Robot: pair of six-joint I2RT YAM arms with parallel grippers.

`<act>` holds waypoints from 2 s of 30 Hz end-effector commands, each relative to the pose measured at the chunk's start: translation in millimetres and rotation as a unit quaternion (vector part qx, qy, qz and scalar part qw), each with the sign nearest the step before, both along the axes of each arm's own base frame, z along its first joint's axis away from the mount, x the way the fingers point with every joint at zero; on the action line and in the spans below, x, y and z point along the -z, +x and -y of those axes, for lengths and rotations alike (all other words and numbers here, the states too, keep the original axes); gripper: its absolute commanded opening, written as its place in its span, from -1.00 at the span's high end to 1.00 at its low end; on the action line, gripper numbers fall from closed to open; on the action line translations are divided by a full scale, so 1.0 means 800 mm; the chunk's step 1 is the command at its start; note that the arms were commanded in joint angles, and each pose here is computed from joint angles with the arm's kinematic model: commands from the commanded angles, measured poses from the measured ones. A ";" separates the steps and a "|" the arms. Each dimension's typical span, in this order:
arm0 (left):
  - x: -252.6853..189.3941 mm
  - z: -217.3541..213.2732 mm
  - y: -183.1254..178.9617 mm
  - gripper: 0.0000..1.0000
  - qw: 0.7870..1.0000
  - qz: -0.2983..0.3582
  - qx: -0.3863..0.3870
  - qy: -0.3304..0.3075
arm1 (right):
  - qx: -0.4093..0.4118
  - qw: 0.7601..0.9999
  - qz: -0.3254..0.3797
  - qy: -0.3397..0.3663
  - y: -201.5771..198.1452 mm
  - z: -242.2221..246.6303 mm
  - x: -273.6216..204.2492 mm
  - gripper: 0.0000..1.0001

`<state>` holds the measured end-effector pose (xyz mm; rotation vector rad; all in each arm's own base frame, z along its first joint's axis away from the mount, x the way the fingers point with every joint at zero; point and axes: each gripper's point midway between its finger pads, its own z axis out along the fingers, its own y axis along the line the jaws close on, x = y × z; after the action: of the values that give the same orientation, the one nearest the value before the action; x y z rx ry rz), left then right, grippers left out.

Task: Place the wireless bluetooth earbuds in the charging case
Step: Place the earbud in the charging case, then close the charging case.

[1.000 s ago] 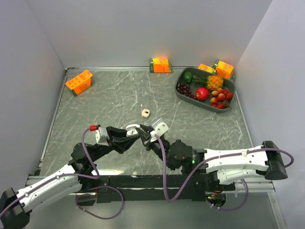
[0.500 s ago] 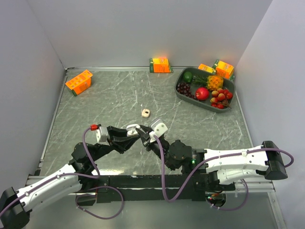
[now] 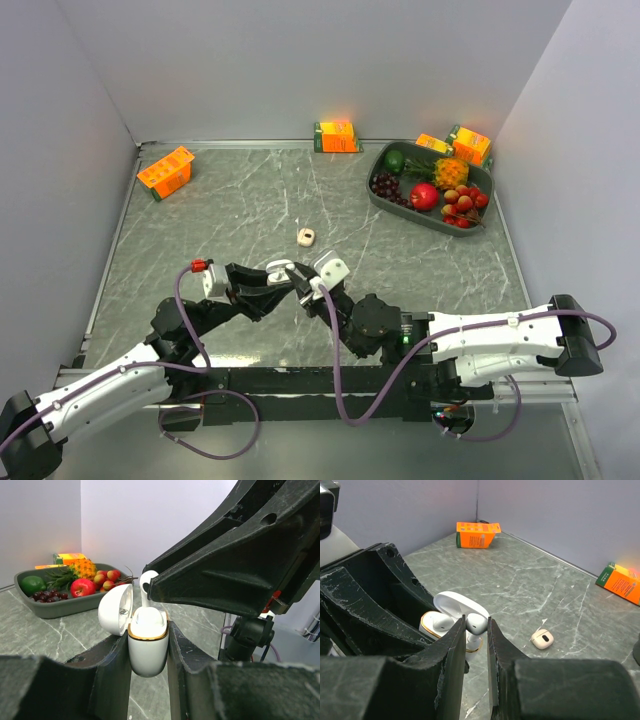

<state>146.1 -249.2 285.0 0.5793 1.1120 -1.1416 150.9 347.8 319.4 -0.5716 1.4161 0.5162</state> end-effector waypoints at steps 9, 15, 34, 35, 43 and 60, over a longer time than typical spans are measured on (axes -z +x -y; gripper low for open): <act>-0.046 -0.008 0.000 0.98 0.998 0.030 -0.011 -0.045 | -0.018 1.000 -0.003 0.012 -0.013 -0.011 -0.029 0.35; -0.046 -0.008 0.000 0.98 0.998 0.032 -0.012 -0.046 | -0.017 1.000 -0.005 0.013 -0.014 -0.008 -0.033 0.27; -0.040 -0.010 -0.003 0.98 0.999 0.032 -0.009 -0.042 | 0.025 0.993 -0.030 0.116 0.010 0.070 -0.122 -0.07; -0.038 -0.010 -0.005 0.98 0.999 0.033 -0.008 -0.041 | 0.014 0.997 -0.041 0.065 0.011 0.068 -0.101 -0.03; -0.025 -0.004 -0.017 0.98 0.998 0.056 0.015 -0.004 | -0.054 0.987 -0.149 -0.024 0.025 0.036 -0.075 0.92; -0.006 0.007 -0.021 0.98 0.994 0.084 0.033 0.066 | -0.115 0.956 -0.246 -0.108 0.012 -0.026 -0.007 1.00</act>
<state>134.0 -255.1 266.3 0.7956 1.1138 -1.0607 161.9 368.9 315.9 -0.8537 1.9044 0.6893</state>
